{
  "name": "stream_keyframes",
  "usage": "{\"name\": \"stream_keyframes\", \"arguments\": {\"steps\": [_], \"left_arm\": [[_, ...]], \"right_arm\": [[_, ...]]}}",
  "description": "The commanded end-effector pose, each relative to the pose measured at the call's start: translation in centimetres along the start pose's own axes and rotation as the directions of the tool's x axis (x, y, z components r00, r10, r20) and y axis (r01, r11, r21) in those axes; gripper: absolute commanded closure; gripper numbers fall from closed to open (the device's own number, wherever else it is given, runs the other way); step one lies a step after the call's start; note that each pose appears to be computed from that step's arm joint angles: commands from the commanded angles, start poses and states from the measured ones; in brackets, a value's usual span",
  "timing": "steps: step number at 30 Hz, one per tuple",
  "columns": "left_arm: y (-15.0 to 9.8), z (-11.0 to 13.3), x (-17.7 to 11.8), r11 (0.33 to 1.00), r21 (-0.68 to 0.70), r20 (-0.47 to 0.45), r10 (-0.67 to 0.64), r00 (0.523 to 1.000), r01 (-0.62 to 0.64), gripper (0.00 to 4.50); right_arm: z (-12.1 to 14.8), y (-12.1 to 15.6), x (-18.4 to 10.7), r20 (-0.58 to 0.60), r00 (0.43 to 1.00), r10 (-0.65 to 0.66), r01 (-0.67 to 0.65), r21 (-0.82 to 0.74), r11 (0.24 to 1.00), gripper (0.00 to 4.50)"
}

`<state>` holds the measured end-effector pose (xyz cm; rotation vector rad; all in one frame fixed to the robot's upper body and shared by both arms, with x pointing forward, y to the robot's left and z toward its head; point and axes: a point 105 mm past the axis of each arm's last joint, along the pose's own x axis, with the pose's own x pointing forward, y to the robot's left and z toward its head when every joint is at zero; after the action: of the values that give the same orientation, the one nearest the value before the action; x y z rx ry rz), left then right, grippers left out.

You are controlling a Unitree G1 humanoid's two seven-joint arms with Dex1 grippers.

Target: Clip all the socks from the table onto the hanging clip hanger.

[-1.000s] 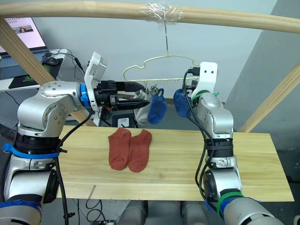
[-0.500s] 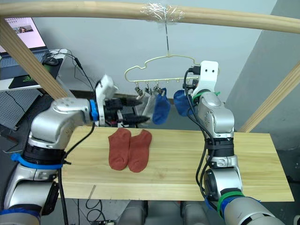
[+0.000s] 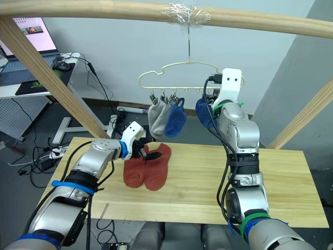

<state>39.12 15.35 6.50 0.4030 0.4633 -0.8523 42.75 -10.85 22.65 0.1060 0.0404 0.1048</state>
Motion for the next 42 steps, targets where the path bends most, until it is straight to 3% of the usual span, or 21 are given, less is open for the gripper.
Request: {"name": "stream_keyframes", "arguments": {"steps": [1, 4, 10, 16, 31, 36, 42], "left_arm": [[0.3, 0.3, 1.1, 0.998, 0.062, -0.018, 0.015, 1.000, -0.014, 0.02], [0.2, 0.1, 1.9, 0.998, 0.069, -0.039, 0.011, 0.999, -0.009, 0.02], [-0.4, -2.3, 3.0, 0.996, 0.086, -0.181, 0.010, 0.984, 0.006, 0.02], [-1.0, -3.3, 3.3, 0.998, 0.055, -0.210, -0.012, 0.978, 0.024, 0.02], [-2.1, -1.6, 3.9, 0.995, 0.057, -0.135, -0.078, 0.988, 0.087, 4.48], [-3.4, 1.0, 4.1, 0.986, 0.040, -0.030, -0.159, 0.987, 0.161, 4.48], [-4.8, 6.6, 3.8, 0.972, 0.026, 0.151, -0.233, 0.961, 0.232, 4.48]], "right_arm": [[2.5, 0.5, -0.6, 0.082, 0.997, 0.016, -0.017, 0.003, 1.000, 4.50], [2.5, 0.5, -0.6, 0.082, 0.996, 0.015, -0.015, 0.002, 1.000, 4.50], [2.6, 0.4, -0.8, 0.085, 0.996, 0.008, -0.008, 0.002, 1.000, 4.50], [2.7, 0.2, -1.0, 0.086, 0.996, 0.001, -0.001, 0.001, 1.000, 4.50], [2.6, 0.4, -0.9, 0.078, 0.997, 0.008, -0.008, 0.004, 1.000, 4.50], [2.4, 0.6, -1.0, 0.066, 0.998, 0.016, -0.017, 0.015, 1.000, 4.50], [2.6, 1.0, -1.2, 0.055, 0.998, 0.030, -0.033, 0.056, 0.998, 4.50]]}}
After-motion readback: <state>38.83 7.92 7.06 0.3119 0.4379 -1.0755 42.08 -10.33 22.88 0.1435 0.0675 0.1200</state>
